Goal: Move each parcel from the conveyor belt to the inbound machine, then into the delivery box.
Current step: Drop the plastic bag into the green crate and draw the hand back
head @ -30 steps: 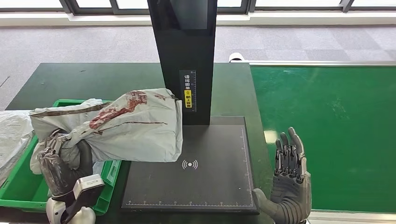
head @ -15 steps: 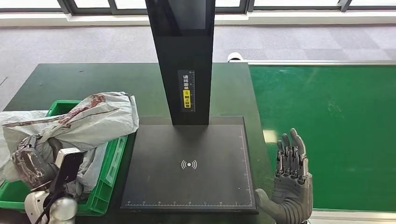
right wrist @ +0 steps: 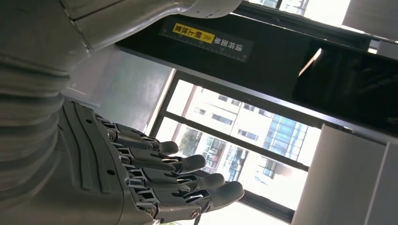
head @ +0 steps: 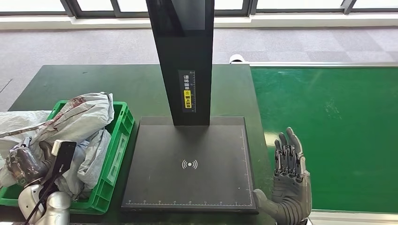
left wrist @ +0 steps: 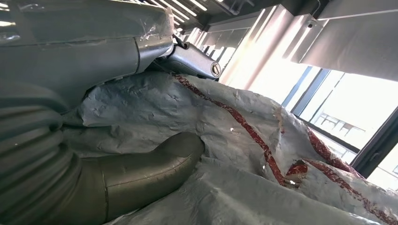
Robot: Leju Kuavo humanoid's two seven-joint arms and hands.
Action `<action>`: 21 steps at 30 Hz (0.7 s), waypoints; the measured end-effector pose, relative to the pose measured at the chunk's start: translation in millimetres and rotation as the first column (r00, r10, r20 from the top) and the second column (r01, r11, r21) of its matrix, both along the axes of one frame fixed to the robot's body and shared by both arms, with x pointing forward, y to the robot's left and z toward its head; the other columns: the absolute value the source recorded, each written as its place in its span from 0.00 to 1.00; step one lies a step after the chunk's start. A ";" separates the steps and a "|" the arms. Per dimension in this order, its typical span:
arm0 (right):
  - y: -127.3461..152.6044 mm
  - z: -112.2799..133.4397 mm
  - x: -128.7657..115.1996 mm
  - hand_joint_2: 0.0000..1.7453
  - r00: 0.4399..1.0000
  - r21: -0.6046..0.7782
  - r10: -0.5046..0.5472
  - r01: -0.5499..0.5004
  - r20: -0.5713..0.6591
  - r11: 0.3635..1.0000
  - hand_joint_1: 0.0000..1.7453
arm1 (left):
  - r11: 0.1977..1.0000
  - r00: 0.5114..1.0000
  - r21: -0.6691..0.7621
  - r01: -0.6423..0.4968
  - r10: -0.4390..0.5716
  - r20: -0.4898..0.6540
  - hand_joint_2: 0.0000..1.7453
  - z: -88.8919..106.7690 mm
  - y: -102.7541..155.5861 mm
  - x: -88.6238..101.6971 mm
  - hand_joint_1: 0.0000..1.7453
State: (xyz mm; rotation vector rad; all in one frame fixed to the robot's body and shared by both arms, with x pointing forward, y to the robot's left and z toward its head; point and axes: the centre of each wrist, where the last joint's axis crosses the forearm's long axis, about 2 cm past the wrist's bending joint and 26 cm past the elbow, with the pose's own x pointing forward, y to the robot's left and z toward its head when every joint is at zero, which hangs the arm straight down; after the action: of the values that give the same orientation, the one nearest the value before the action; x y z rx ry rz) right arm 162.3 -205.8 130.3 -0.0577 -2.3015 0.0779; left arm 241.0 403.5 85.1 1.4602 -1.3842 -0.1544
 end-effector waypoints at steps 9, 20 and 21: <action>-0.8 -0.3 0.1 1.00 1.000 -0.001 -0.003 0.003 -0.001 1.000 0.00 | 1.000 1.000 -0.005 -0.009 0.009 -0.013 1.00 -2.8 4.5 2.0 1.00; -0.6 -0.3 0.2 1.00 1.000 -0.006 0.000 0.000 0.000 1.000 0.00 | 0.999 0.999 -0.017 -0.029 0.028 -0.028 1.00 -4.2 7.2 2.4 1.00; -0.5 -0.2 0.3 1.00 1.000 -0.006 0.002 -0.002 0.000 1.000 0.00 | 0.999 0.999 -0.014 -0.034 0.033 -0.037 1.00 -4.4 7.4 2.8 1.00</action>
State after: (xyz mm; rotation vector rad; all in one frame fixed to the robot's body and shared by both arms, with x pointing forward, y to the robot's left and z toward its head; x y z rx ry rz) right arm 162.6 -206.3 130.1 -0.0592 -2.3017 0.0862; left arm 243.8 410.8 80.7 1.4606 -1.3277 -0.1485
